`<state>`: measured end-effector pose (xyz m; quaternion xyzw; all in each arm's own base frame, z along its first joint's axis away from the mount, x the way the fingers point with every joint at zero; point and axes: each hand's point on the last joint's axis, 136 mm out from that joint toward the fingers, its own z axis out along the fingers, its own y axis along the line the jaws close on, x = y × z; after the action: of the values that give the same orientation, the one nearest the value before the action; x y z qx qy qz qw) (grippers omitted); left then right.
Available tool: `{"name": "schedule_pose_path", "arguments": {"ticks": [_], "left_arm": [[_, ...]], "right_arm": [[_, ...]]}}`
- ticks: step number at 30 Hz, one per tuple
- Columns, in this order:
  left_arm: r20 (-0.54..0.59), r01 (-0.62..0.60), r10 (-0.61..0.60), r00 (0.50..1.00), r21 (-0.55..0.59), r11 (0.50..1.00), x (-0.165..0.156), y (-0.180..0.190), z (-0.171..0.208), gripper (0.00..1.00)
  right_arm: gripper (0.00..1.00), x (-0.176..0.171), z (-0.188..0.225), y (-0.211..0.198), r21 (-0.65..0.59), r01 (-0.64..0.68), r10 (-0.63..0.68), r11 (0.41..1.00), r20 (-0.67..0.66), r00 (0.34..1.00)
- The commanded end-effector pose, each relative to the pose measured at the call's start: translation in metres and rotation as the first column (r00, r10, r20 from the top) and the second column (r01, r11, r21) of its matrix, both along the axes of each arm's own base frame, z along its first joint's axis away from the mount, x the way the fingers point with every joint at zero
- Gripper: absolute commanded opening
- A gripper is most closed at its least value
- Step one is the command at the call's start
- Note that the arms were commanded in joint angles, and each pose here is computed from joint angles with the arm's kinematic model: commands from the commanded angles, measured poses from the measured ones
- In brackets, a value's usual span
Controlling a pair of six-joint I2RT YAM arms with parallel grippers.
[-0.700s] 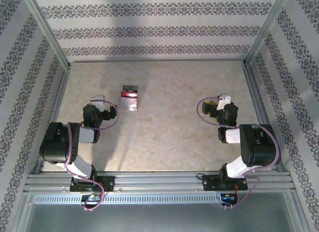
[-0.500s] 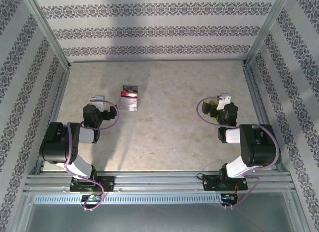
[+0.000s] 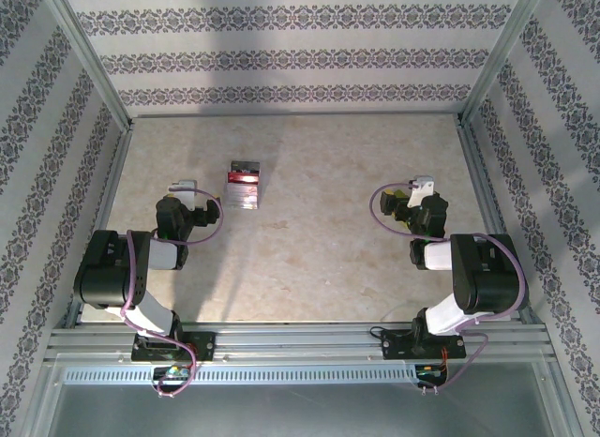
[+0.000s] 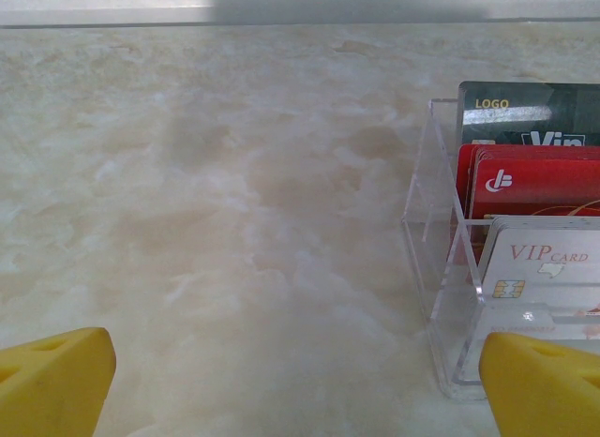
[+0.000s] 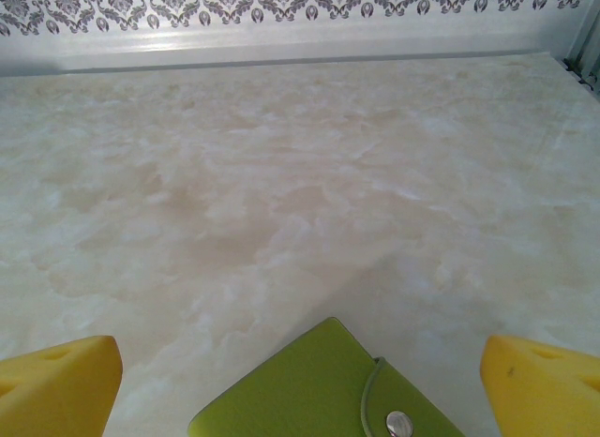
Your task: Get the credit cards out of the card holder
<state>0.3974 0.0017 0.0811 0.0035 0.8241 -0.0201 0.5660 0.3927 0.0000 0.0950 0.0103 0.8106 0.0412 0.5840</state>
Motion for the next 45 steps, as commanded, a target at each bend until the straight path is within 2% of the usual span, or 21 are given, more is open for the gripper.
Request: {"name": "schedule_pose_path", "arguments": {"ticks": [1,13,22,27,30,33,38,45], "left_arm": [[0.027,0.013,-0.013,1.0,0.001,1.0,0.003,-0.001,0.007,0.99],[0.053,0.02,-0.02,0.998,-0.001,1.0,-0.001,-0.002,0.011,0.99],[0.115,-0.056,0.056,0.992,0.001,0.998,-0.015,0.01,0.04,0.99],[0.155,-0.149,0.151,0.976,-0.025,0.989,-0.027,0.024,0.067,0.99],[0.163,-0.178,0.19,0.968,-0.088,0.98,-0.032,0.027,0.086,0.99],[0.15,-0.189,0.217,0.964,-0.182,0.965,-0.035,0.025,0.104,0.99],[0.141,-0.121,0.175,0.974,-0.331,0.936,-0.039,0.007,0.122,1.0],[0.094,-0.069,0.11,0.989,-0.367,0.928,-0.042,-0.028,0.127,1.0]], "right_arm": [[0.98,0.006,0.013,0.004,-0.007,-0.008,0.009,1.0,0.037,0.999],[0.98,0.005,0.013,0.004,-0.007,-0.009,0.009,1.0,0.036,0.999],[0.98,0.0,0.029,-0.005,-0.005,0.051,-0.05,0.999,0.058,0.997],[0.98,-0.005,0.049,-0.021,0.005,0.142,-0.143,0.99,0.041,0.989],[0.98,-0.005,0.054,-0.037,0.049,0.22,-0.216,0.974,-0.065,0.974],[0.98,-0.003,0.051,-0.044,0.102,0.258,-0.232,0.961,-0.21,0.95],[0.98,0.003,0.03,-0.04,0.179,0.256,-0.164,0.95,-0.412,0.896],[0.98,0.015,0.001,-0.029,0.264,0.242,-0.044,0.934,-0.586,0.809]]}}
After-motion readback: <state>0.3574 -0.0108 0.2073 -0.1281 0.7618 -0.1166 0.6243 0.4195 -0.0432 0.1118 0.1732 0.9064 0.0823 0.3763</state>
